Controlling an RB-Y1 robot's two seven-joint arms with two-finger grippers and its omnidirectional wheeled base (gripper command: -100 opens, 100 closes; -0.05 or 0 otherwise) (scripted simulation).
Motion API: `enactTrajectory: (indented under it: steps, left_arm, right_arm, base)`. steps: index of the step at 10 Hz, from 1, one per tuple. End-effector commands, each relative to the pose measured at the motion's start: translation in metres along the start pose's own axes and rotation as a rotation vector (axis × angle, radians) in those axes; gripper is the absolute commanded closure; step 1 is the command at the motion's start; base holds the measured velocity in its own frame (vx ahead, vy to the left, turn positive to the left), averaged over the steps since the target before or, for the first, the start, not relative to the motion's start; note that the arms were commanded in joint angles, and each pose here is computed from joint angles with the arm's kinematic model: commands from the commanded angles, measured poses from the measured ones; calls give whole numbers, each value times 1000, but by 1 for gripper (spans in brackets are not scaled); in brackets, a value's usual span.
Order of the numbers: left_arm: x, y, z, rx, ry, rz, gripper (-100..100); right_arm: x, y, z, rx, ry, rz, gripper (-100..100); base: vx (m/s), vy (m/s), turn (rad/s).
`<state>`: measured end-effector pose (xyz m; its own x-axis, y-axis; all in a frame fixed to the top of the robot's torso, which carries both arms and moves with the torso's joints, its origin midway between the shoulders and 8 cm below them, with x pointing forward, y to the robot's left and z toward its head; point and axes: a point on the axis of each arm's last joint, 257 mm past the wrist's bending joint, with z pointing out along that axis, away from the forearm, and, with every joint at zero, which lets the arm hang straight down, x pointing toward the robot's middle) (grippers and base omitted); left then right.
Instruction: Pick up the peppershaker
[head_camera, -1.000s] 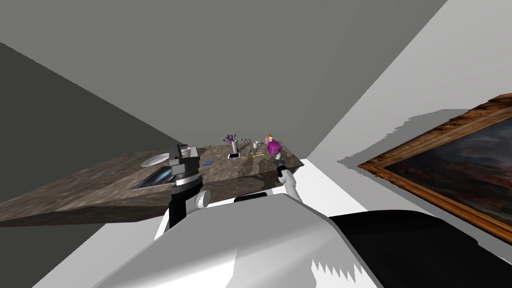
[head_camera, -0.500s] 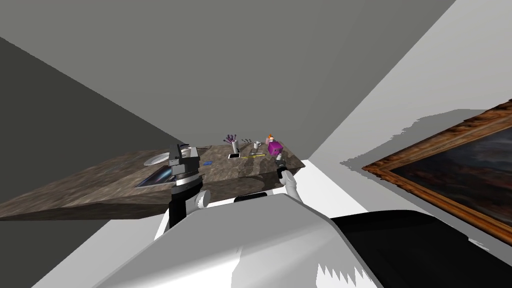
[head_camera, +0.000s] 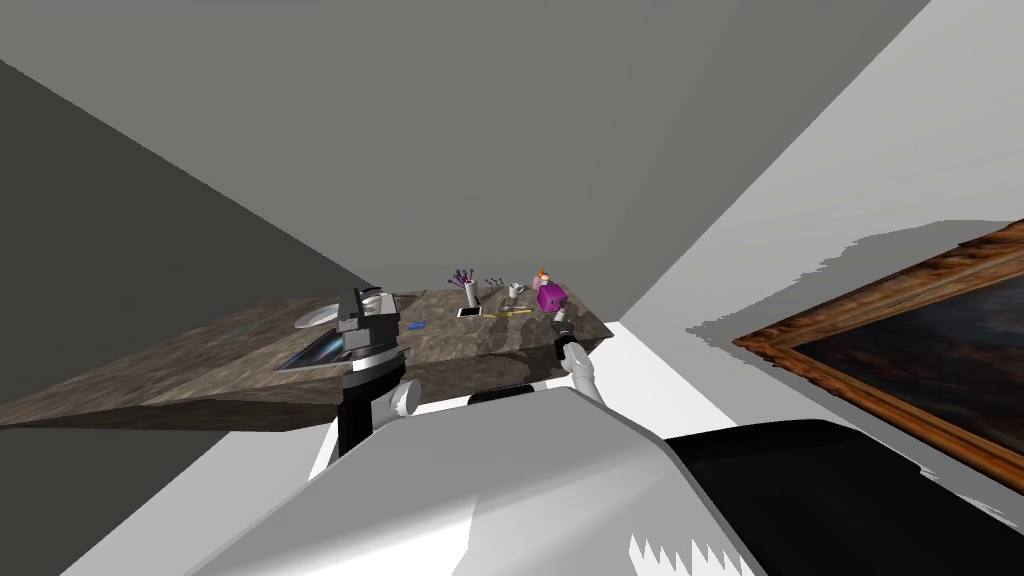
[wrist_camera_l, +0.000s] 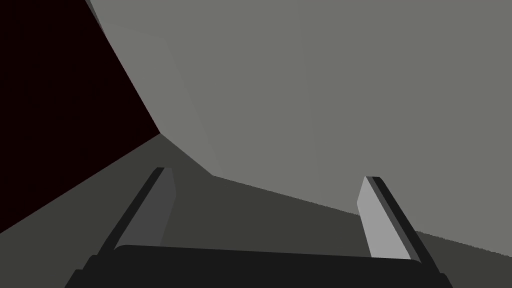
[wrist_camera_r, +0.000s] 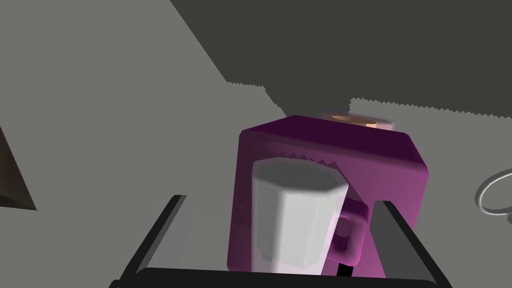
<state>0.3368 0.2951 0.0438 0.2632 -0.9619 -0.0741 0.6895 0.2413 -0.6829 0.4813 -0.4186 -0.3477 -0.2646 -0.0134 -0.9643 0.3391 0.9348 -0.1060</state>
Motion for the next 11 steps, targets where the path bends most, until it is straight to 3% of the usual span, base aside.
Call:
enactTrajectory:
  steps: [1,5,7,8,11]
  left_arm:
    - [0,0,0,0,0,0,0]
    - [0,0,0,0,0,0,0]
    - [0,0,0,0,0,0,0]
    - [0,0,0,0,0,0,0]
    - [0,0,0,0,0,0,0]
  right_arm:
    - [-1,0,0,1,-5,3,-100]
    - [-7,-10,-10,34,-32,-29,-100]
    - [-8,-10,-10,33,-39,8,-100]
    - [-13,-19,-20,64,-60,-16,-100]
    - [-17,-18,-20,61,-75,-24,-100]
  base:
    - [6,-5,-15]
    - [12,-13,47]
    - [6,-9,0]
    - [17,-15,123]
    - [12,-15,25]
